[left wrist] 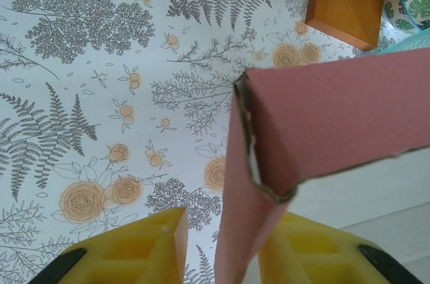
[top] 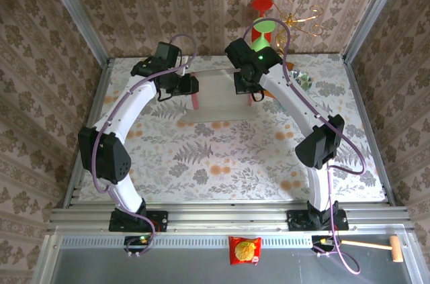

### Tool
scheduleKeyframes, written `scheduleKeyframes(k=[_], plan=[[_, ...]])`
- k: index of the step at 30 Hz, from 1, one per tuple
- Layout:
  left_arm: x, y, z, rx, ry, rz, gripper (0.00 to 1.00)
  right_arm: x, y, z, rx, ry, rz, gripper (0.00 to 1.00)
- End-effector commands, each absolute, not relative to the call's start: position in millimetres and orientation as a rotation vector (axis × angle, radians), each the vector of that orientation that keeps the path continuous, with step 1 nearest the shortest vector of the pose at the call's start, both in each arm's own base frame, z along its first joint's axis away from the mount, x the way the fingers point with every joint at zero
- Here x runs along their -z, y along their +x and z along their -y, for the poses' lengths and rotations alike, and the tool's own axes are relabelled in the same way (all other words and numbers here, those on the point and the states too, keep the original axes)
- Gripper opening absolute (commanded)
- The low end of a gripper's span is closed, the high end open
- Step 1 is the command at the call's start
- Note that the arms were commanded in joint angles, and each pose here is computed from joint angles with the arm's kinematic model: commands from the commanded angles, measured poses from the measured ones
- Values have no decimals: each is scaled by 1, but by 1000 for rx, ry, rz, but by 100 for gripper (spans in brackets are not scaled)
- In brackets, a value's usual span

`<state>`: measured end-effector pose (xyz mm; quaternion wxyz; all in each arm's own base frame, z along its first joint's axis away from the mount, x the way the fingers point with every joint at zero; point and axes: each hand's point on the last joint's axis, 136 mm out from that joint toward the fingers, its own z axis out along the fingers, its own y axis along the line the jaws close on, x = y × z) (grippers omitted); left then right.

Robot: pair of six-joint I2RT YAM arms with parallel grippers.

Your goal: Fold the paper box

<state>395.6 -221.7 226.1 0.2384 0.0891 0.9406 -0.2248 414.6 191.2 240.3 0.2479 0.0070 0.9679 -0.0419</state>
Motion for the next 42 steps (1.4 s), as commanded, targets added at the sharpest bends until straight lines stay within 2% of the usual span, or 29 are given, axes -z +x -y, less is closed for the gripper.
scheduleKeyframes(k=[1,3,9,16,29,42], plan=[[-225,401,224,600,267,-2561,22,-242,413,-190,95,49,-2656,0],[-224,402,225,589,269,-2562,18,-243,413,-190,93,55,-2653,0],[-211,400,228,505,308,-2594,16,-245,414,-189,85,74,-2647,0],[-209,399,213,252,295,-2585,0,-251,414,-187,78,111,-2617,0],[-228,396,175,-208,129,-2434,0,-243,406,-190,73,162,-2613,0],[-229,387,169,-342,202,-2403,0,-242,401,-195,6,194,-2626,0]])
